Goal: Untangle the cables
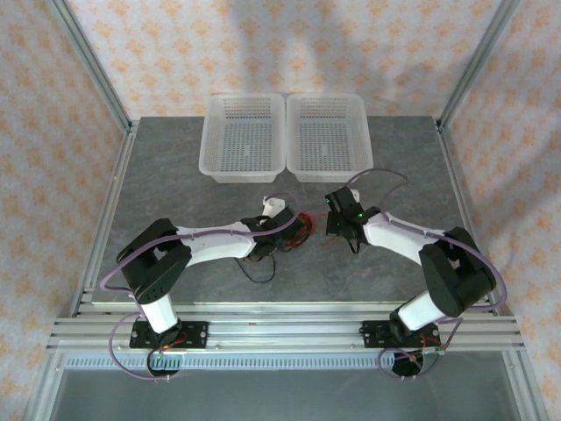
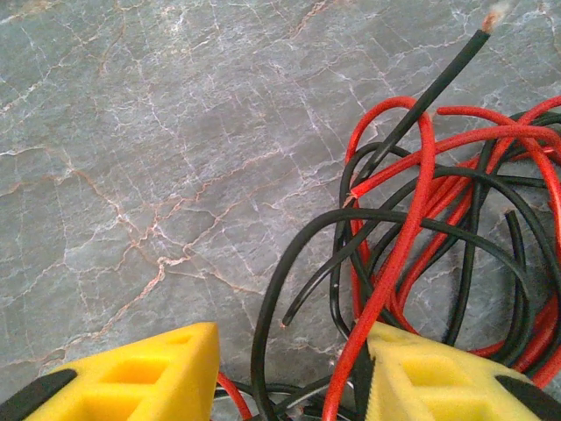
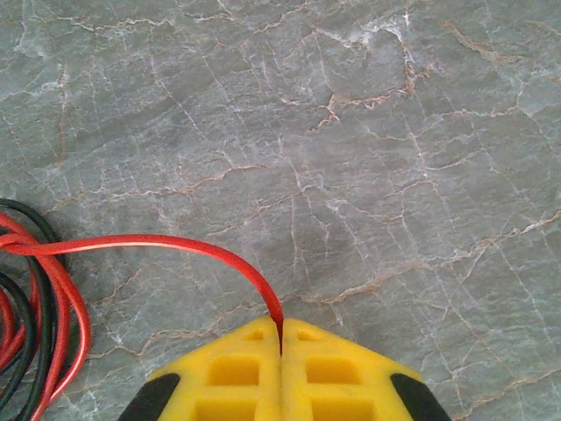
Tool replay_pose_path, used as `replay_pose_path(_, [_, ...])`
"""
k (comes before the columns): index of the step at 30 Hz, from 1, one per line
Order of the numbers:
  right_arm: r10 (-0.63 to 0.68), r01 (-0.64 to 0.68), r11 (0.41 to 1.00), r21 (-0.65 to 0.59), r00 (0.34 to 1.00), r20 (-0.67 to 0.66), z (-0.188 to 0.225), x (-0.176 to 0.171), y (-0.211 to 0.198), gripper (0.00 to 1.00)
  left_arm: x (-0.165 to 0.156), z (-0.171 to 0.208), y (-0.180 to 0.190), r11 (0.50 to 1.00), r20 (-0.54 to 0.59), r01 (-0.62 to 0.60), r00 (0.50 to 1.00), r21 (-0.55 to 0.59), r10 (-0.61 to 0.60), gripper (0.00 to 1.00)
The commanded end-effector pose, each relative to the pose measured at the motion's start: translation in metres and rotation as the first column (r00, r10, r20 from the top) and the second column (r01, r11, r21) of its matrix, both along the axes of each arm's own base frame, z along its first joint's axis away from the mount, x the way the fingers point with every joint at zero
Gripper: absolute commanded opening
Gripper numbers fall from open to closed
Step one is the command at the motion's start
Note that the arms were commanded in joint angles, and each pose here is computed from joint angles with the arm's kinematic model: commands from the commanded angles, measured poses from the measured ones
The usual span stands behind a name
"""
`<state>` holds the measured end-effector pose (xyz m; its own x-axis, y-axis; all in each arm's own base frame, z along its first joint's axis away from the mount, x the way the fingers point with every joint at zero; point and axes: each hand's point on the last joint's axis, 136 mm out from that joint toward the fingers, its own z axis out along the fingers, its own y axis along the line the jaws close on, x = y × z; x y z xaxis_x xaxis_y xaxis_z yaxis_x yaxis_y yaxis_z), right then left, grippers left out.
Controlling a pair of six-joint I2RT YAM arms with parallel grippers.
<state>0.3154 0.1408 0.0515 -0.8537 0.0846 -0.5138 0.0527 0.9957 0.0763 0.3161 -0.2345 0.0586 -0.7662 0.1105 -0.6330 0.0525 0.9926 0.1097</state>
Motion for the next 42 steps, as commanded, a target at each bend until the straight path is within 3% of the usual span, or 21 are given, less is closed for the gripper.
replay_pose_path(1, [0.014,-0.014,1.0,0.004,1.0,-0.009,0.007,0.003,0.003,0.03,0.002,0.018,0.001,0.999,0.028,-0.003,1.0,-0.044,0.004,0.46])
replay_pose_path(4, [-0.005,0.008,0.995,0.098,0.999,-0.035,0.013,0.001,0.015,0.14,0.002,0.028,-0.005,0.997,0.032,0.01,0.999,-0.075,-0.008,0.46])
replay_pose_path(6, [-0.019,0.031,0.979,0.204,0.998,-0.059,0.017,-0.004,0.028,0.29,0.002,0.036,-0.01,0.994,0.037,0.023,0.999,-0.11,-0.019,0.46])
replay_pose_path(10, [-0.051,0.097,0.873,0.477,0.993,-0.109,0.028,-0.016,0.061,0.55,0.004,0.047,-0.015,0.978,0.034,0.033,0.999,-0.206,-0.027,0.49])
replay_pose_path(15, [-0.127,0.22,0.745,0.63,0.974,-0.189,0.028,-0.026,0.082,0.57,0.015,0.036,-0.006,0.945,-0.011,-0.013,1.0,-0.325,0.01,0.5])
replay_pose_path(24, [-0.199,0.351,0.669,0.655,0.934,-0.297,0.016,-0.034,0.104,0.57,0.03,0.015,-0.019,0.923,-0.04,0.017,0.999,-0.384,-0.035,0.49])
replay_pose_path(32, [-0.234,0.443,0.647,0.621,0.89,-0.391,-0.011,-0.038,0.114,0.57,0.031,-0.011,-0.033,0.912,-0.079,0.034,0.994,-0.408,-0.072,0.48])
replay_pose_path(37, [-0.242,0.46,0.653,0.602,0.88,-0.409,-0.022,-0.033,0.121,0.55,0.035,-0.038,-0.036,0.93,-0.108,0.048,0.99,-0.365,-0.094,0.45])
replay_pose_path(39, [-0.246,0.467,0.659,0.589,0.875,-0.418,-0.027,-0.033,0.122,0.54,0.035,-0.049,-0.034,0.938,-0.124,0.037,0.989,-0.344,-0.084,0.4])
replay_pose_path(42, [-0.252,0.473,0.673,0.569,0.869,-0.426,-0.034,-0.034,0.123,0.52,0.032,-0.058,-0.03,0.944,-0.13,0.022,0.989,-0.328,-0.069,0.26])
